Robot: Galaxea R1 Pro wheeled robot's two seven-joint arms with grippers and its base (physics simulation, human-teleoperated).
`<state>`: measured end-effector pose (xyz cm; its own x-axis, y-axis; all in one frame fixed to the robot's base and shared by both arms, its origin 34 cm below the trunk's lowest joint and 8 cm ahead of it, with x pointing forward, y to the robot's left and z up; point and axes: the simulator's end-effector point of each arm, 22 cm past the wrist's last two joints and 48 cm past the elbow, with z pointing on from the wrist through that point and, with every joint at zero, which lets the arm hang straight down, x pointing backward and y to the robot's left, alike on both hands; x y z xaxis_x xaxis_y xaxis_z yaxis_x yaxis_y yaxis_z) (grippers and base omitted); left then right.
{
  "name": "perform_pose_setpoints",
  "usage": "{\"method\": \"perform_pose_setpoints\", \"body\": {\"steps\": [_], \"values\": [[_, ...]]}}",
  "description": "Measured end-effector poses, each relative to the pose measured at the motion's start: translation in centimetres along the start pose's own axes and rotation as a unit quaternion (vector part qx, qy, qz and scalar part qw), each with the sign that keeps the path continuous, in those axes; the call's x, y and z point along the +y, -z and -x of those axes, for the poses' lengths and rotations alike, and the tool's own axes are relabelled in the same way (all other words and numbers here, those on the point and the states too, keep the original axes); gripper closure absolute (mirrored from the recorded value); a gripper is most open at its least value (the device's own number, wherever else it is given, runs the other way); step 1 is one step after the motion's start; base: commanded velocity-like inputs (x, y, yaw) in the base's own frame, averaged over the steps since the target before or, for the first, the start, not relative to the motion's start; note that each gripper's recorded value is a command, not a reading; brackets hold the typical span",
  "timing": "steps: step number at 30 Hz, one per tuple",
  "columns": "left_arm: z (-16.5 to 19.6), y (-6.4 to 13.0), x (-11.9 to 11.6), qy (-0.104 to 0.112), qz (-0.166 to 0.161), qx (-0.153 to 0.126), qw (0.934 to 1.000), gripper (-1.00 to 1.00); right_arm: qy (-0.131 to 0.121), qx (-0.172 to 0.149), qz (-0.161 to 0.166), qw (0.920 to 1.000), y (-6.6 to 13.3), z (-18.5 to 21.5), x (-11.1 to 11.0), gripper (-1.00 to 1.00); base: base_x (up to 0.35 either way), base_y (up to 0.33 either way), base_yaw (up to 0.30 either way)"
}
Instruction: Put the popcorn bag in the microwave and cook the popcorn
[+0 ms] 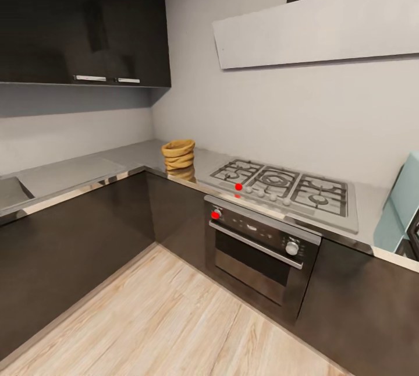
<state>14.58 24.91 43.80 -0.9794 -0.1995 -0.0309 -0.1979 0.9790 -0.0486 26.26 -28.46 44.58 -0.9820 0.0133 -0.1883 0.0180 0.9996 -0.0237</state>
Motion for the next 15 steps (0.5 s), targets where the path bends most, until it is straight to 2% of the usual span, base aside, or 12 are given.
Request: {"method": "perform_pose_setpoints", "body": {"steps": [4, 15], "values": [[-0.14, 0.01, -0.13, -0.001, -0.004, 0.003, 1.0, -1.0, 0.001, -0.001, 0.001, 1.0, 0.02, 0.01, -0.02, -1.0, 0.182, 0.158, 0.0], [-0.08, 0.04, 0.33, -0.002, -0.003, 0.003, 1.0, -1.0, 0.002, -0.001, 0.001, 1.0, 0.02, 0.01, -0.02, -1.0, 0.257, 0.234, 0.0]]}}
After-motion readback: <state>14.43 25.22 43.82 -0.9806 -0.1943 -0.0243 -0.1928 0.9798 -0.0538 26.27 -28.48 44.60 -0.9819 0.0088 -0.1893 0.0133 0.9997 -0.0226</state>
